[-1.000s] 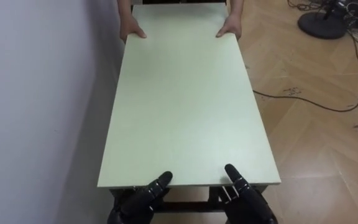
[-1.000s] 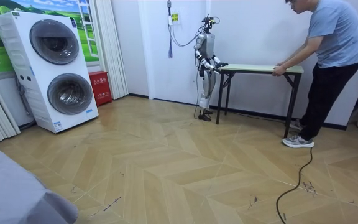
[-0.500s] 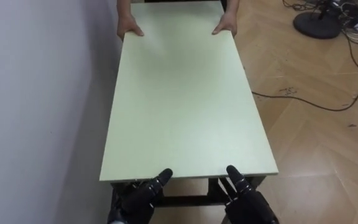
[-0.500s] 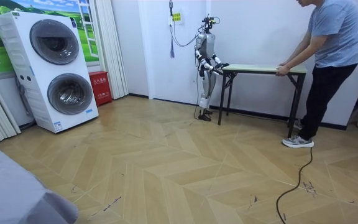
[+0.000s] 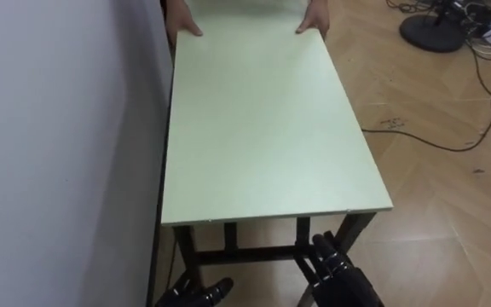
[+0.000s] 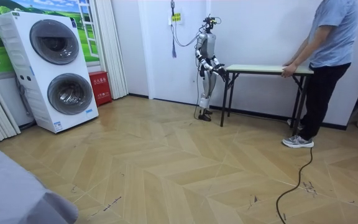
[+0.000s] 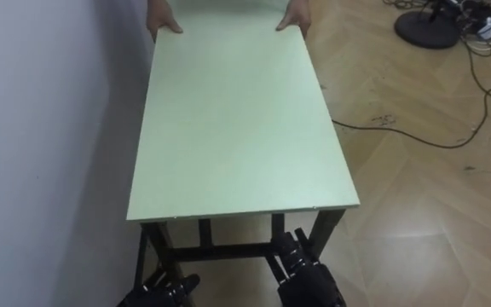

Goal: Move table with human

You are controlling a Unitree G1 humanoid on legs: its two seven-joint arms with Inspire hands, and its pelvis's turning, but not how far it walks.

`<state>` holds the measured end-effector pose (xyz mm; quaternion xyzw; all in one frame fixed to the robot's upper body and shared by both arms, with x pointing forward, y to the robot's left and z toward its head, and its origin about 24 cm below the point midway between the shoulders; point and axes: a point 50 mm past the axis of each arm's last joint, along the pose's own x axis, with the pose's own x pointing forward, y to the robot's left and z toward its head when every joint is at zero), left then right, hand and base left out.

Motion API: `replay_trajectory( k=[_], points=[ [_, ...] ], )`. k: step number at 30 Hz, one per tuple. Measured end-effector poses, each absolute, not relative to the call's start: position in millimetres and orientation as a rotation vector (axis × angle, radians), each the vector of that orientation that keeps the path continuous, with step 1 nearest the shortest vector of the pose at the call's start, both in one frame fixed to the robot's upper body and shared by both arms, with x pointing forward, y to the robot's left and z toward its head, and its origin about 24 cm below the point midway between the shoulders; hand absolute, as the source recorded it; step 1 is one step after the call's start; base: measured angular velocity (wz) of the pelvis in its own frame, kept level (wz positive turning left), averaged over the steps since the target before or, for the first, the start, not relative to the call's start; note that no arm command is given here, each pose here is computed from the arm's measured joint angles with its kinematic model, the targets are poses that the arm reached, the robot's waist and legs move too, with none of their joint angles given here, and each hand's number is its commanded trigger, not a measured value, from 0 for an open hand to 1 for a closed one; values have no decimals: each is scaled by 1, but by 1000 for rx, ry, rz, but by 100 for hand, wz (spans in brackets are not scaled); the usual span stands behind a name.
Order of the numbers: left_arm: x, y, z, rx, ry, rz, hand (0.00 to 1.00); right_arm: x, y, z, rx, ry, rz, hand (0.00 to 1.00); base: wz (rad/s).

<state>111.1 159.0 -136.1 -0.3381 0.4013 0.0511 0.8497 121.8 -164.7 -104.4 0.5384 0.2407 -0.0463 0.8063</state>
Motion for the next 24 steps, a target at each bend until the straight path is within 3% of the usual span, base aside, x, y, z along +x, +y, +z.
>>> replay_trajectory(
  k=[10,17,24],
  points=[
    [63,194,-156,-639,1000,303,0,76,-191,-135,967,733,-190,0,1],
    [19,224,-165,-553,1137,518,0,23,-217,-155,892,906,-422,0,0],
    [-11,233,-167,-499,1236,662,0,-20,-226,-165,841,1090,-626,0,0]
  ],
)
